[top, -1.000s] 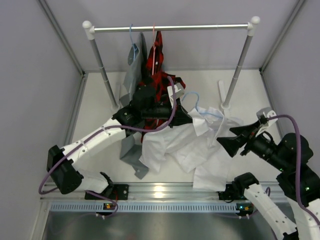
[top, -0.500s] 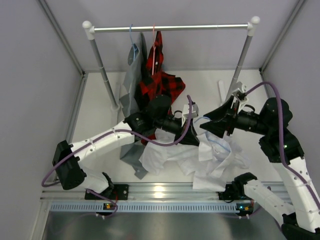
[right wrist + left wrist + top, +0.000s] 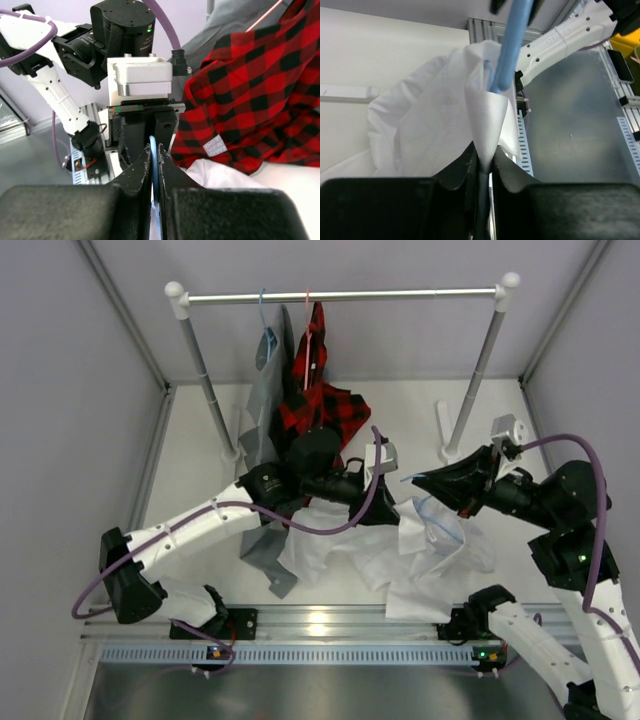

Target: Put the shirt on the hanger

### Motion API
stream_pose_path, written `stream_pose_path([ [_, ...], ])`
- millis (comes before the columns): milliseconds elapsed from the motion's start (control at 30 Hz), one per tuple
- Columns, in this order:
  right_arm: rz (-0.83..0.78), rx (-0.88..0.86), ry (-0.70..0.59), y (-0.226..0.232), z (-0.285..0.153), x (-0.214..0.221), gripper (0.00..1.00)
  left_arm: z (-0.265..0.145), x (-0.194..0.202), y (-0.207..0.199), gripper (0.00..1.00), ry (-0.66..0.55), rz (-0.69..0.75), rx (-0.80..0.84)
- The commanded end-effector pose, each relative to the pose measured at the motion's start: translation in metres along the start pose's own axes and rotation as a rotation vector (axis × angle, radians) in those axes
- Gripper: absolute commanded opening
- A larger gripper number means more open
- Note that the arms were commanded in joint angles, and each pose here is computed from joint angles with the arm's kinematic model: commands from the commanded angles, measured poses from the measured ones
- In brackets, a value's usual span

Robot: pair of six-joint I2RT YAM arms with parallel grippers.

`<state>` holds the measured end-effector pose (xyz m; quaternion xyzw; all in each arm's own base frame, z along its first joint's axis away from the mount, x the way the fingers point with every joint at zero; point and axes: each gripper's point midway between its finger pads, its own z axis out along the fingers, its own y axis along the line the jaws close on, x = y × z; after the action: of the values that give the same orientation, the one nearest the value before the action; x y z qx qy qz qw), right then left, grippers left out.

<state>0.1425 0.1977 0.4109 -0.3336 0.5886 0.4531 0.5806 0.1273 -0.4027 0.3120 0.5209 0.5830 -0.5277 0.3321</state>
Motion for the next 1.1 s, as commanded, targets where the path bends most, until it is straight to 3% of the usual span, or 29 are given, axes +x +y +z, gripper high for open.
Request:
stream_pose_path([
  [0,-0.057,0.038,-0.040,0.007,-0.010,-0.019,0.00,-0.035,-0.069,0.001,0.22,-0.176,0.130,-0.142],
  [33,-0.067,0.052,-0.047,0.008,-0.013,-0.023,0.00,-0.039,-0.072,0.006,0.37,-0.185,0.129,-0.187],
  [67,-0.080,0.083,-0.051,0.004,-0.014,-0.025,0.00,-0.043,-0.071,0.010,0.59,-0.183,0.118,-0.222],
  [200,-0.096,0.140,-0.070,0.002,-0.022,-0.033,0.00,-0.074,-0.071,0.026,0.76,-0.229,0.098,-0.429],
  [267,-0.103,0.179,-0.078,0.000,-0.027,-0.038,0.00,-0.104,-0.076,0.032,0.77,-0.283,0.076,-0.573],
  [467,-0.129,0.208,-0.064,0.008,-0.040,-0.045,0.00,-0.166,-0.016,0.061,0.79,-0.351,-0.086,-0.934],
  [733,-0.144,0.161,-0.065,0.034,-0.053,-0.057,0.00,-0.163,0.041,0.093,0.77,-0.262,-0.193,-1.075],
  [800,-0.146,0.138,-0.063,0.041,-0.055,-0.057,0.00,-0.160,0.054,0.103,0.71,-0.235,-0.214,-1.112],
  [833,-0.148,0.140,-0.063,0.041,-0.056,-0.057,0.00,-0.157,0.056,0.104,0.54,-0.230,-0.217,-1.107],
  [867,-0.151,0.153,-0.065,0.039,-0.057,-0.058,0.00,-0.156,0.058,0.105,0.01,-0.233,-0.229,-1.109],
  [1067,-0.154,0.357,-0.029,0.009,-0.073,-0.050,0.00,-0.197,0.077,0.119,0.00,-0.370,-0.380,-1.360],
])
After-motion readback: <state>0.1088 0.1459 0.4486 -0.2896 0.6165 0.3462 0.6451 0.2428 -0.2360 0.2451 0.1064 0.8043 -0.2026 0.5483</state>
